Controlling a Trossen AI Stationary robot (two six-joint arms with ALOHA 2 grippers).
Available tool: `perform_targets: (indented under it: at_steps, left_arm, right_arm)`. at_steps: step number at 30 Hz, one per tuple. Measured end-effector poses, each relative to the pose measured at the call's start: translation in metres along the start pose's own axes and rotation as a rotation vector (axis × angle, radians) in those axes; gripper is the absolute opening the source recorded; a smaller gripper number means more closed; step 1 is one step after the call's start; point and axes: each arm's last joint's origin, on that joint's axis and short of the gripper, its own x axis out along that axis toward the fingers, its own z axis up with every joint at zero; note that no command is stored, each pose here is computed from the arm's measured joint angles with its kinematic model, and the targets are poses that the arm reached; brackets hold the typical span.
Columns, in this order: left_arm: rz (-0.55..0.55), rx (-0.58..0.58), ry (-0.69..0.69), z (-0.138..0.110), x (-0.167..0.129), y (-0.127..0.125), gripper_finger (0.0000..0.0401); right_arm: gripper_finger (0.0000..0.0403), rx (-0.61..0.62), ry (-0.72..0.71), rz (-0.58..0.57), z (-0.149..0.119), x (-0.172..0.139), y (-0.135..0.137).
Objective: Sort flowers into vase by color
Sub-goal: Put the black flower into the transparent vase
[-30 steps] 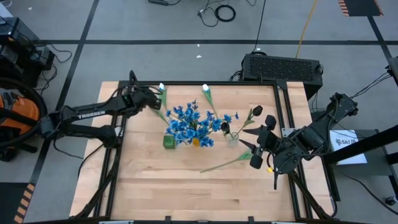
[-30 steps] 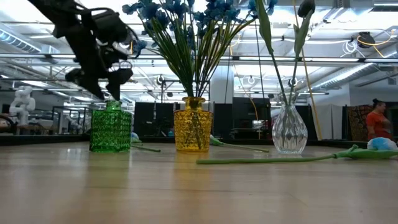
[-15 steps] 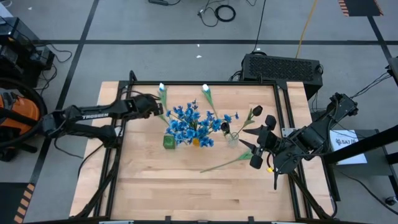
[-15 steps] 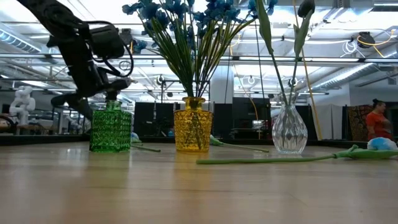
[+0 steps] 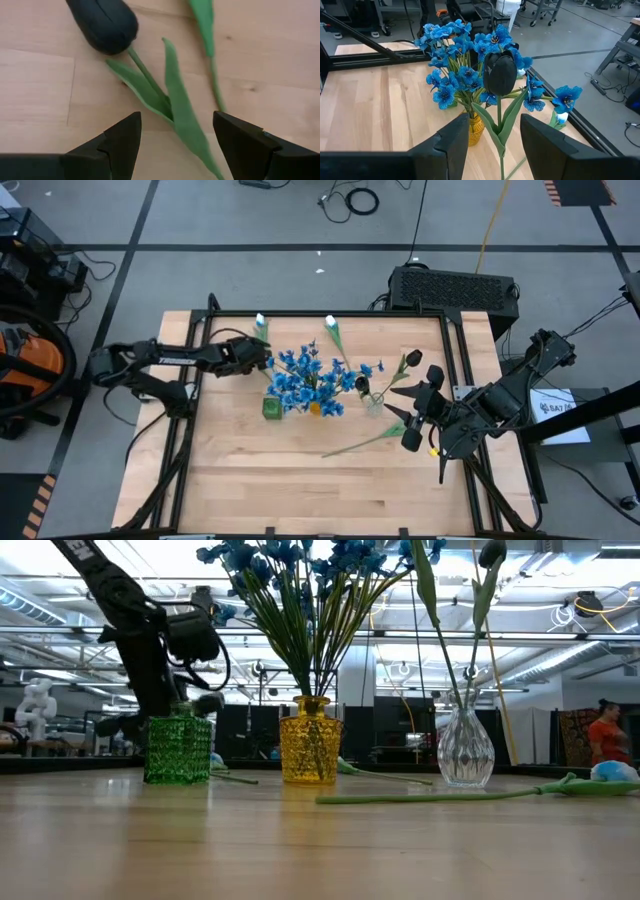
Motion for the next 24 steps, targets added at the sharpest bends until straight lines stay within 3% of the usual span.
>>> perform_targets:
  at_steps: [10, 24]
  left_arm:
    - [0.043, -0.027, -0.011, 0.007, 0.015, 0.002, 0.0237]
    - [0.067, 0.050, -0.022, 0.017, 0.019, 0.009, 0.0066]
  right_arm:
    - [0.0169, -0.016, 0.000, 0.000, 0.000, 0.000, 0.000]
    - [0.0169, -0.023, 0.000, -0.001, 0.000, 0.000, 0.000]
